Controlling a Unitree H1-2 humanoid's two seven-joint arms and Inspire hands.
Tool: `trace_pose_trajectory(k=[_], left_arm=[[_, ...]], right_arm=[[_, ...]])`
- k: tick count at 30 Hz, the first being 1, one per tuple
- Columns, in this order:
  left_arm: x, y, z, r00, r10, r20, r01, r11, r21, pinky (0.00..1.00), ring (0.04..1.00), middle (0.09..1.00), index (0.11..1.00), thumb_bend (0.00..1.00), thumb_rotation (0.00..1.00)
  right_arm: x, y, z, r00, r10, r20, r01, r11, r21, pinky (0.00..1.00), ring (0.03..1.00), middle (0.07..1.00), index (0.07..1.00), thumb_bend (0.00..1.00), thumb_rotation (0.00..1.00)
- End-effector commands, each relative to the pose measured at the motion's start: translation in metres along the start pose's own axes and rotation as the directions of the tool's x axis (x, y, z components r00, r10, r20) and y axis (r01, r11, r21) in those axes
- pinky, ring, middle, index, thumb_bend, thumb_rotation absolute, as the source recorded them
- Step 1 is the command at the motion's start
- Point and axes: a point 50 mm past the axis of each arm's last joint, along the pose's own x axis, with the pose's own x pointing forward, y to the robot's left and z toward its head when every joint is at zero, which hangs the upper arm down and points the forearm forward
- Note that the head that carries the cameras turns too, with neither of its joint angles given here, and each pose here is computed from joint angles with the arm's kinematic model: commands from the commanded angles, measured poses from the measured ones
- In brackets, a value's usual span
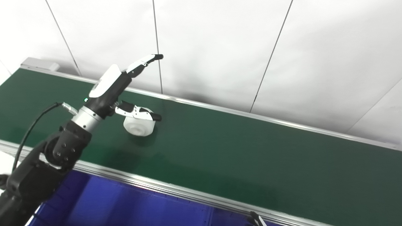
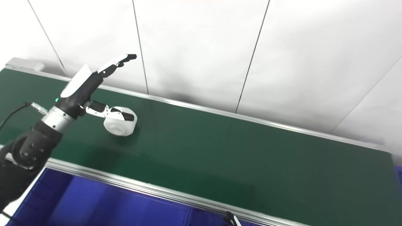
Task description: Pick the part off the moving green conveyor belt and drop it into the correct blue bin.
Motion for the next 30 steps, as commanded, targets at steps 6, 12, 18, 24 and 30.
trace_pose_trajectory(k=[6,12,18,24,30], left_arm=[[0.025,0.005,-0.016,0.989,-0.073,-0.13,0.089,0.988,0.128,0.84,0.938,0.961,0.919,0.83,0.29],[0.031,-0.018,-0.033,0.964,-0.158,-0.212,0.194,0.967,0.162,0.82,0.922,0.96,0.918,0.88,0.24],[0.032,-0.035,-0.039,0.938,-0.229,-0.262,0.275,0.948,0.157,0.86,0.933,0.971,0.924,0.91,0.19],[0.026,-0.051,-0.045,0.915,-0.297,-0.272,0.336,0.936,0.107,0.89,0.941,0.969,0.914,0.95,0.13],[0.022,-0.069,-0.049,0.897,-0.352,-0.266,0.392,0.913,0.113,0.88,0.943,0.975,0.918,0.95,0.11]], right_arm=[[0.002,-0.004,0.012,0.996,-0.028,0.085,0.024,0.999,0.039,0.72,0.819,0.875,0.922,0.6,0.53],[-0.001,-0.007,0.013,0.995,-0.028,0.095,0.025,0.999,0.028,0.73,0.819,0.874,0.922,0.63,0.59],[-0.002,-0.007,0.015,0.995,-0.039,0.094,0.034,0.998,0.05,0.73,0.814,0.866,0.92,0.65,0.61],[-0.002,-0.007,0.018,0.994,-0.052,0.091,0.045,0.996,0.073,0.73,0.814,0.859,0.923,0.65,0.6],[-0.003,-0.007,0.018,0.994,-0.062,0.087,0.054,0.995,0.087,0.73,0.807,0.852,0.923,0.64,0.58]])
